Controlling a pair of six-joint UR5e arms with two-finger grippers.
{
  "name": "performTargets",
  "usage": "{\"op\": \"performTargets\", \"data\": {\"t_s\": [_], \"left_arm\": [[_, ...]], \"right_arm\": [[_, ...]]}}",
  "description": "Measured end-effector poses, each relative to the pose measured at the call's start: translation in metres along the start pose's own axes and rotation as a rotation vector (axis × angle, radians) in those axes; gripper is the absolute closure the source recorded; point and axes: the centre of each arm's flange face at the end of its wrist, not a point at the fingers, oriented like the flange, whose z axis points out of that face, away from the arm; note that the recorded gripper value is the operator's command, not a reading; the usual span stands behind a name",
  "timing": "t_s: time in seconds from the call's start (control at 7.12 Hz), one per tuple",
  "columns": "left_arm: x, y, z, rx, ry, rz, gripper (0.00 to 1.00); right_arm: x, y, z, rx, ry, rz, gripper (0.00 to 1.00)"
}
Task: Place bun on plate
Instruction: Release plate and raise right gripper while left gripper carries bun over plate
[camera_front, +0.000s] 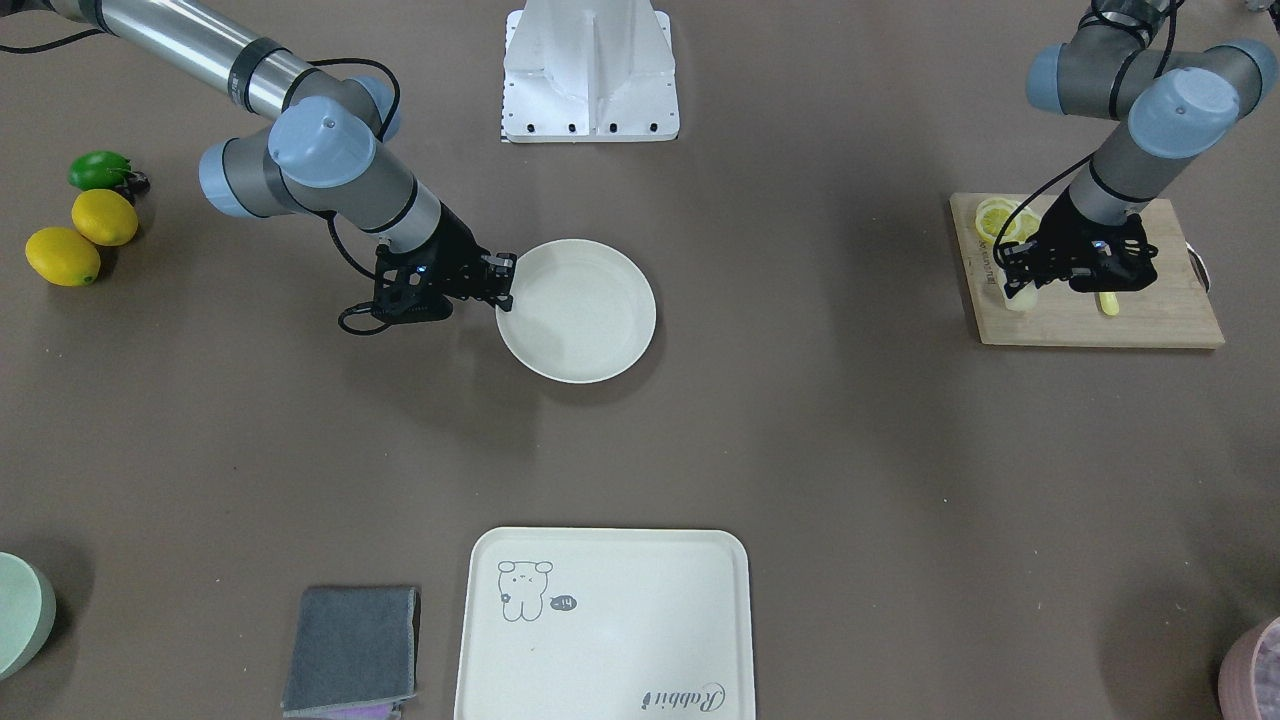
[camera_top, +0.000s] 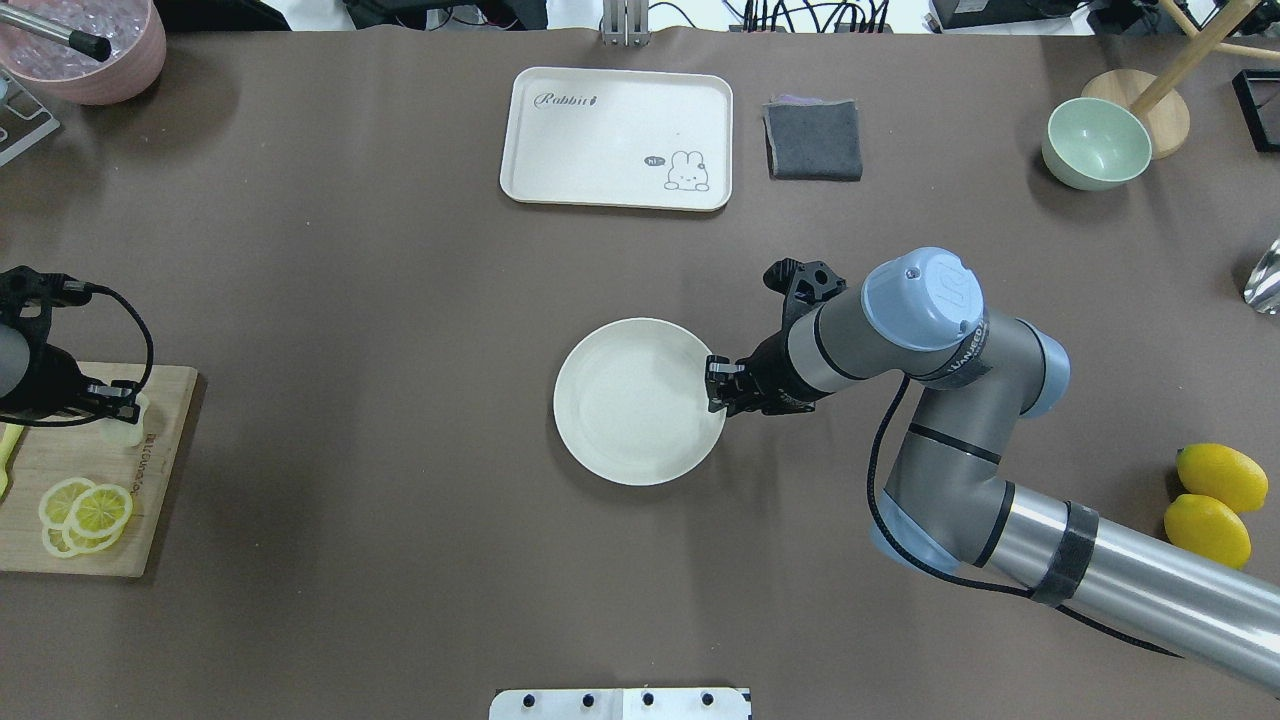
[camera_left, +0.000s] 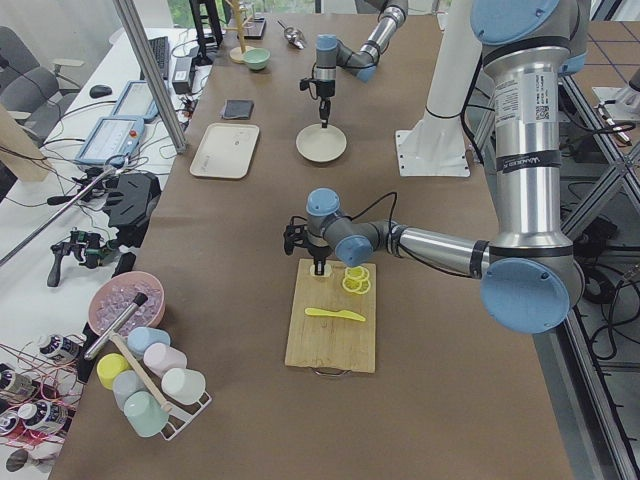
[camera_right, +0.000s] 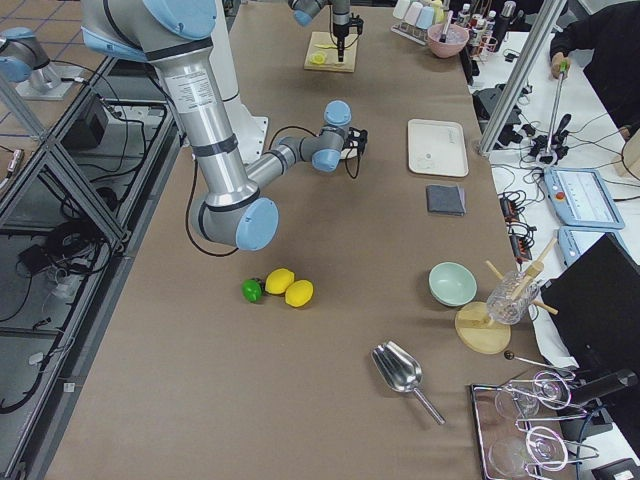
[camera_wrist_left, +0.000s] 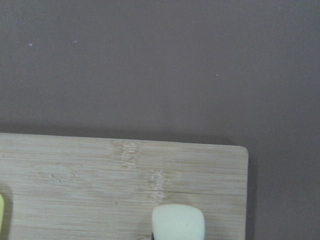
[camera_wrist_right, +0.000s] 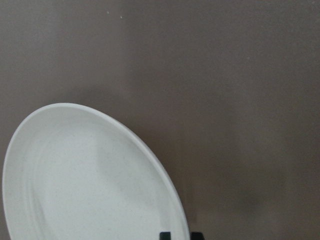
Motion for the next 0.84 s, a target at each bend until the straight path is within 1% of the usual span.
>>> {"op": "performTargets", "data": {"t_s": [0.28, 0.42, 0.56, 0.7, 0.84], "left_arm": [[0.01, 0.0, -0.01, 0.008, 0.021, 0.01, 0.84], [0.023, -0.004, -0.018, 0.019, 0.043, 0.013, 0.84], [0.047, -0.014, -0.027, 0.029, 0.074, -0.001, 0.84], [0.08, -0.03, -0.039, 0.036, 0.101, -0.029, 0.84], [0.123, -0.051, -0.053, 0.042, 0.121, -0.065, 0.84]], "right_arm": [[-0.007, 0.001, -0.003, 0.025, -0.012, 0.013, 0.0], [-0.012, 0.001, -0.012, 0.032, -0.029, 0.041, 0.0], [-0.014, -0.005, -0.025, 0.04, -0.044, 0.057, 0.0], [-0.009, -0.016, -0.037, 0.048, -0.046, 0.068, 0.0], [0.006, -0.033, -0.051, 0.052, -0.038, 0.068, 0.0]]}}
